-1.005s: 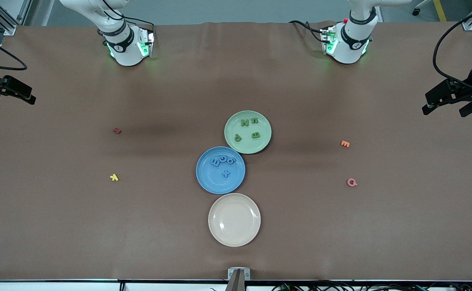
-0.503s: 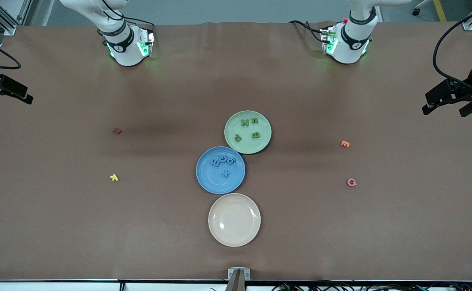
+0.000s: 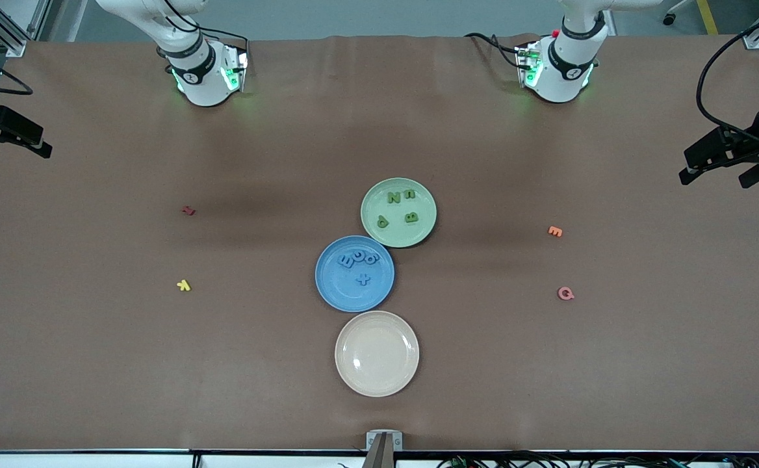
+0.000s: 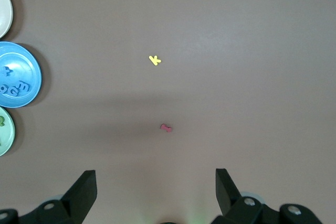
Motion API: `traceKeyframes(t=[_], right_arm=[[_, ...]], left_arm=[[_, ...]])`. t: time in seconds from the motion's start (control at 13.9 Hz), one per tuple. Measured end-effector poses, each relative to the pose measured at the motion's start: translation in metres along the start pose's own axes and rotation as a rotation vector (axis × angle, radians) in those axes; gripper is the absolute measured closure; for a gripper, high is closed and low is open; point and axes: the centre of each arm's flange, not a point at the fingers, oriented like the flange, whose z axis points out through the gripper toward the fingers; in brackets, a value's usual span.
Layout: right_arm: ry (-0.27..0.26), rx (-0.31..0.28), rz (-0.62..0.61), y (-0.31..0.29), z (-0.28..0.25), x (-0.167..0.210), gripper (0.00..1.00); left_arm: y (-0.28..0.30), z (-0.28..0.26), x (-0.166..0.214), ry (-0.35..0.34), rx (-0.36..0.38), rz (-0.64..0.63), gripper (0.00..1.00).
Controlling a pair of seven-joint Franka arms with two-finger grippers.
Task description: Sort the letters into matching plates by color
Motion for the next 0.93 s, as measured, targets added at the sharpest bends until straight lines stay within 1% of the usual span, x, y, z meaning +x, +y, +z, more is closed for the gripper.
traceKeyframes(t=[0.93], right_arm=[[-0.011, -0.021, -0.003, -0.0070, 0.0016, -0.0007, 0.00]], left_arm=[[-0.0022, -0.0001, 0.0000, 0.000, 0.013, 0.000, 0.00]])
